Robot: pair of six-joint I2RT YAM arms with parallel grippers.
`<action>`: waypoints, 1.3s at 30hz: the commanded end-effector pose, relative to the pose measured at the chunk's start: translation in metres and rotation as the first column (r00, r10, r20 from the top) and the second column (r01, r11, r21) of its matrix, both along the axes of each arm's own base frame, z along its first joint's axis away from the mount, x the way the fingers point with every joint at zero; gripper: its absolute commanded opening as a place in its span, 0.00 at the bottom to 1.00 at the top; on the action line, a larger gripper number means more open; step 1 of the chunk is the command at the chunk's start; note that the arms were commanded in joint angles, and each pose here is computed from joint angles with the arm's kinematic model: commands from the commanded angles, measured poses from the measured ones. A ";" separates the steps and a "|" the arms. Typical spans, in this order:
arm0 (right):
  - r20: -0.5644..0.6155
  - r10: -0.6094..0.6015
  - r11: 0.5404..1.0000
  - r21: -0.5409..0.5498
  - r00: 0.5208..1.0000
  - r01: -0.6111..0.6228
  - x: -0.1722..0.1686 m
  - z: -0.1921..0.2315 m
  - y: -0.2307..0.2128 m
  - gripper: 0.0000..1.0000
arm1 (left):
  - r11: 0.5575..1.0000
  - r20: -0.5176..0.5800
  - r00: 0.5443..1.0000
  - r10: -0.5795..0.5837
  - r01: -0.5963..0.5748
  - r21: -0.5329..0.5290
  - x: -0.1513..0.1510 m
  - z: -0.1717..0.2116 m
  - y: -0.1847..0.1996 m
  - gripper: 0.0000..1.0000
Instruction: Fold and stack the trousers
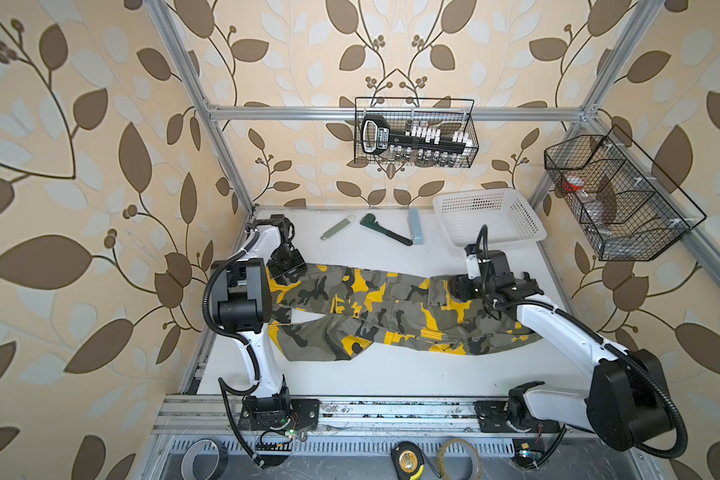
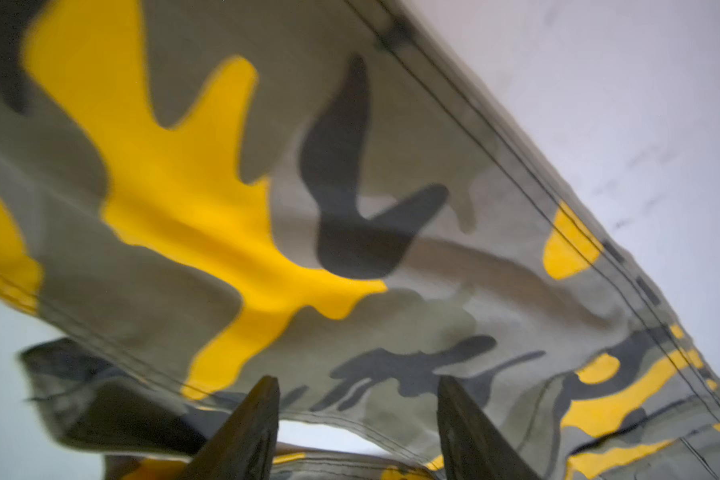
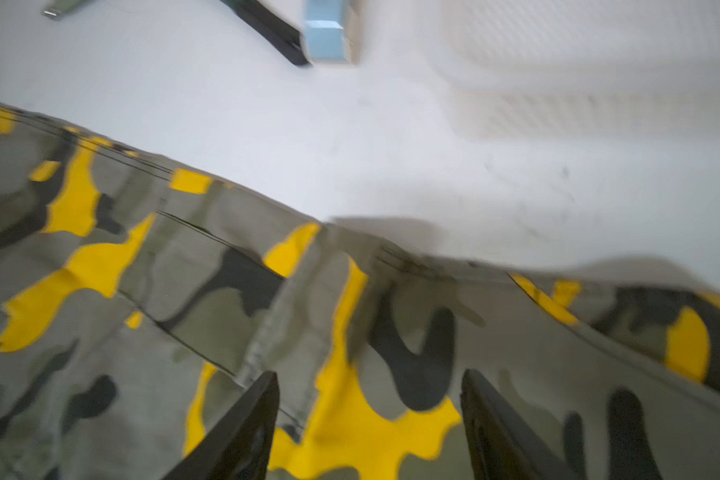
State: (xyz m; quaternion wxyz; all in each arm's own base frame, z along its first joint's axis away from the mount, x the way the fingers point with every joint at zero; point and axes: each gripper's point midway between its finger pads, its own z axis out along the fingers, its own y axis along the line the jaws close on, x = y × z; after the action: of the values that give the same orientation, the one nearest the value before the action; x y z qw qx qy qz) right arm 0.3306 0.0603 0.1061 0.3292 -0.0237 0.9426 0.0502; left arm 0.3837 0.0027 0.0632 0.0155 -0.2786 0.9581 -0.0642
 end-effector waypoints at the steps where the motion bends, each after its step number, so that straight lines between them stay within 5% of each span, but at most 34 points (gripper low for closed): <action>1: -0.085 -0.066 0.998 0.016 0.994 0.067 -0.014 -0.016 -0.030 0.69 | 0.998 0.012 1.000 0.019 -0.019 -0.068 0.001 0.000 -0.025 0.62; 14: -0.190 -0.236 0.964 0.079 0.953 0.255 0.035 -0.066 -0.067 0.67 | 1.000 -0.028 0.999 -0.017 0.017 0.025 0.024 -0.036 -0.015 0.62; 27: -0.204 -0.227 0.962 0.102 0.952 0.252 0.075 -0.084 -0.071 0.66 | 0.996 -0.050 0.997 -0.050 0.054 0.070 0.038 -0.049 -0.003 0.62; 32: -0.166 -0.184 0.968 0.140 0.969 0.208 0.085 -0.078 -0.067 0.66 | 0.996 -0.018 0.998 -0.055 0.056 0.076 0.054 -0.035 0.002 0.62; 39: -0.049 -0.178 0.973 0.141 0.983 0.183 0.079 -0.016 -0.067 0.68 | 0.990 0.049 0.997 -0.064 0.058 0.131 0.056 0.018 0.011 0.65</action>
State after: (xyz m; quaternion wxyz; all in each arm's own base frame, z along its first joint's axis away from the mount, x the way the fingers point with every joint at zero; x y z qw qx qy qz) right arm 0.4124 -0.0084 0.0545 0.2838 0.1023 0.9494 0.0870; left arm 0.4450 0.0024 0.0392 0.0305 -0.2539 0.9663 -0.0284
